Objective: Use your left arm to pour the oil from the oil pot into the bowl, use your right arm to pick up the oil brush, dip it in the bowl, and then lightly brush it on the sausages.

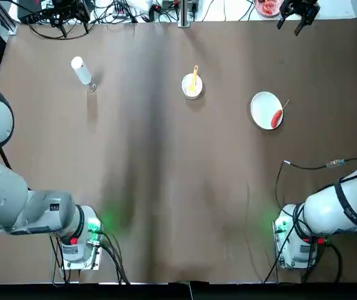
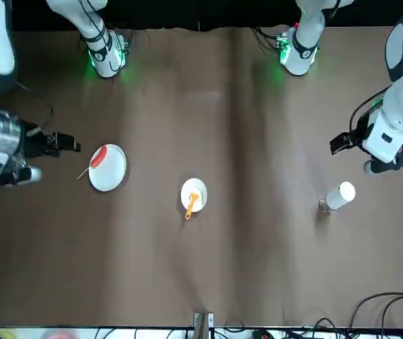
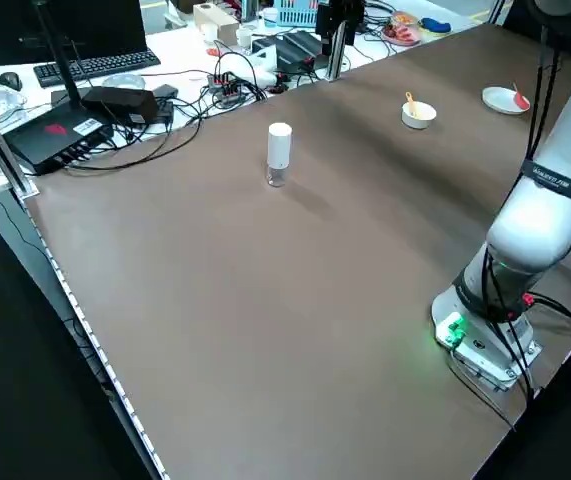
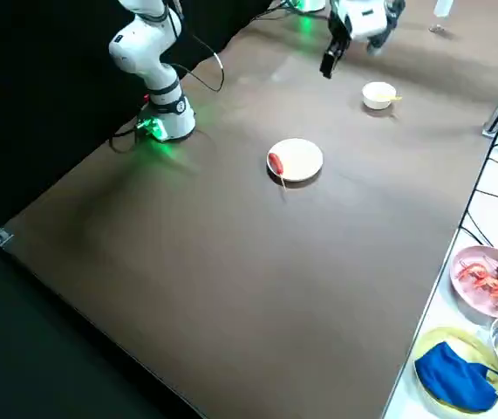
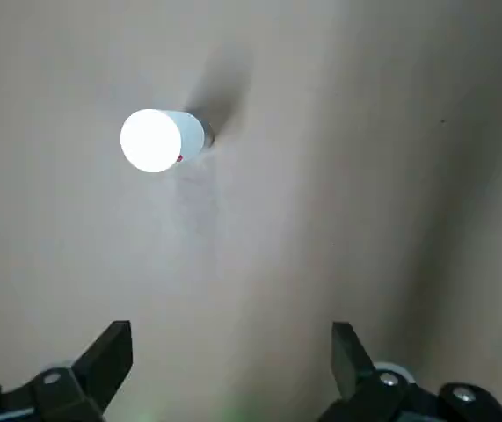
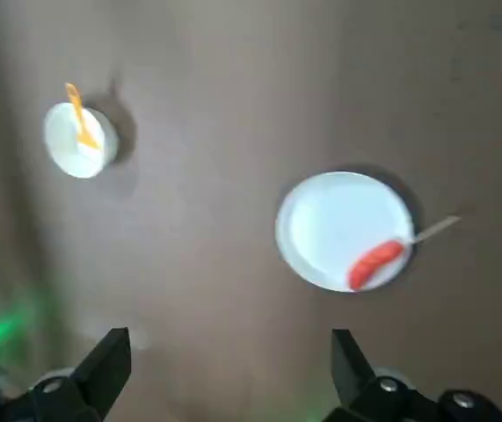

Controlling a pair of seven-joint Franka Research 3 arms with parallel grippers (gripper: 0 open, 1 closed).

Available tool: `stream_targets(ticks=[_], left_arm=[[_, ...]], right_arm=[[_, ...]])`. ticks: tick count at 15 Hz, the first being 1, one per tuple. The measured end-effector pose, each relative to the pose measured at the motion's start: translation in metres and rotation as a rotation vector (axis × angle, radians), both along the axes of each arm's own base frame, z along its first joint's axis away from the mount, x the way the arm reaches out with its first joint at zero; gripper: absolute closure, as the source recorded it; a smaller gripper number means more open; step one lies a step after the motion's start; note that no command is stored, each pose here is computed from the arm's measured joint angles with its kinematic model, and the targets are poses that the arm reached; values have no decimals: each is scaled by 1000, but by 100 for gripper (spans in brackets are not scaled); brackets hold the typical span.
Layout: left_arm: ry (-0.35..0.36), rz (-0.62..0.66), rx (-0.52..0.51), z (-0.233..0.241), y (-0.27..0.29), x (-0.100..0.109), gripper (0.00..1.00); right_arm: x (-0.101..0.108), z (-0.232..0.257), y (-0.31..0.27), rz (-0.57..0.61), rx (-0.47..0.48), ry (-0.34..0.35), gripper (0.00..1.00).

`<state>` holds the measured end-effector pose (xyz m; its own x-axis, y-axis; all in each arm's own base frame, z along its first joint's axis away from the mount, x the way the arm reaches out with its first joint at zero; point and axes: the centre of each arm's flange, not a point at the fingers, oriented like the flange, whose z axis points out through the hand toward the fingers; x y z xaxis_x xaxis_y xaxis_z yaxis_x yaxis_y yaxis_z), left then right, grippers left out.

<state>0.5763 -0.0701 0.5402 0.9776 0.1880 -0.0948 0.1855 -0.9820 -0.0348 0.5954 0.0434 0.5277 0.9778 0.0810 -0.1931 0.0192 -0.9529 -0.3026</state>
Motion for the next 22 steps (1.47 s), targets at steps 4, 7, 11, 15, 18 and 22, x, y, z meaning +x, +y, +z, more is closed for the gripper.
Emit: stream_targets(ticks=[4,7,11,15,18,22], left_arm=[[0,0,0,0,0,0,0],[0,0,0,0,0,0,0],[0,1,1,0,0,0,0],[0,3,1,0,0,0,0],[0,3,1,0,0,0,0],[0,3,1,0,0,0,0]], right_arm=[[-36,69,-12,43,-164,-112,0],[-63,87,-15,35,-165,-164,0],[-87,80,-17,51,-219,-194,0],[-85,78,-20,59,-270,-220,0],[-82,80,-32,34,-272,-240,0],[-82,79,-35,29,-273,-237,0]])
